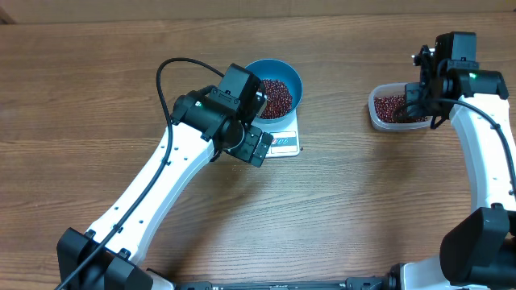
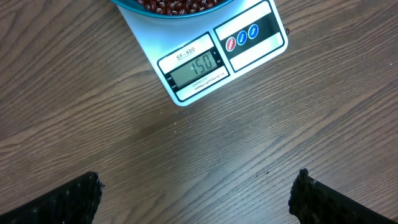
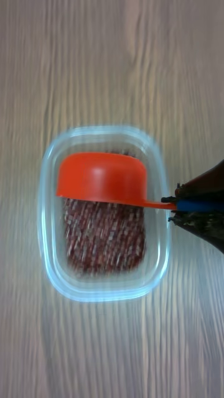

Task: Scoop item into bowl and weigh 150g on scale
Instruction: 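Carry the red cup right and lower it into the bean tub, then open the right gripper to release the red cup in the tub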

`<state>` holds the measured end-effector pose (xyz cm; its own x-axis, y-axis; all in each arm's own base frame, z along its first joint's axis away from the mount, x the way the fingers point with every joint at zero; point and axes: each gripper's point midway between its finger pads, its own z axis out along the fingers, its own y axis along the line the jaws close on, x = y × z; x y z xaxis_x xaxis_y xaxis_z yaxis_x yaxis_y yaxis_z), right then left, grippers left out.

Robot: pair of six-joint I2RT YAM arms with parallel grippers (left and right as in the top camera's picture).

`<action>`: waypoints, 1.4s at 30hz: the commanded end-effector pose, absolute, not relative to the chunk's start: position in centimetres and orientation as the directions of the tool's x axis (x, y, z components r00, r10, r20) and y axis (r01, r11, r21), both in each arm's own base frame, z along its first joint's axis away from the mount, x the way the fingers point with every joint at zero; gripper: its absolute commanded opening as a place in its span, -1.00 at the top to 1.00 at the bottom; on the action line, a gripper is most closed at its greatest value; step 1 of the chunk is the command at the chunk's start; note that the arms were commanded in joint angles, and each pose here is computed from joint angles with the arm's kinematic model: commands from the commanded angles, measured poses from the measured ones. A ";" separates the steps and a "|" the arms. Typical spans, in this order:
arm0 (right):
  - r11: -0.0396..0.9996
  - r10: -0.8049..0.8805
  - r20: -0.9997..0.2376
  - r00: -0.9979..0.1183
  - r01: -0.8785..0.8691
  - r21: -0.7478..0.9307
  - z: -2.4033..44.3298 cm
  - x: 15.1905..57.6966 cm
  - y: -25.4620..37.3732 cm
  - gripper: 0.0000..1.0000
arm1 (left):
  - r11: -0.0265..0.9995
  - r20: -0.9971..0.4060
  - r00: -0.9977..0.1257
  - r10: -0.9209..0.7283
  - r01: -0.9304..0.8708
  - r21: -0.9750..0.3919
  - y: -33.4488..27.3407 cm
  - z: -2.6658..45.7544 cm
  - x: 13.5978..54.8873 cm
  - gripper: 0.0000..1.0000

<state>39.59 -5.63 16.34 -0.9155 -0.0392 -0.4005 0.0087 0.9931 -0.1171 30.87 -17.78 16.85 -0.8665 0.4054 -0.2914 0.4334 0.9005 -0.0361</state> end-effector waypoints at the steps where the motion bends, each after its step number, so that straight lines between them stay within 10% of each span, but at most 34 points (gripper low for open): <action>1: 0.996 -0.015 -0.494 -0.869 -0.057 0.069 18.5 40.9 -3.2 0.93 | 0.894 -0.309 -0.854 0.418 0.448 -0.030 -17.8 17.5 30.9 -0.99; 24: 0.934 0.229 -0.306 -0.924 0.121 0.335 13.0 40.1 -5.2 0.92 | 0.894 -0.309 -0.854 0.418 0.448 -0.030 -17.8 17.5 30.9 -0.99; 29: 0.933 0.241 -0.287 -0.927 0.140 0.330 12.9 39.7 -5.3 -0.29 | 0.894 -0.309 -0.854 0.418 0.448 -0.029 -17.8 17.5 30.9 -0.99; 42: 0.932 0.319 -0.189 -0.929 0.271 0.239 12.1 37.5 -6.7 -0.40 | 0.894 -0.309 -0.854 0.418 0.448 -0.029 -17.8 17.5 30.9 -1.00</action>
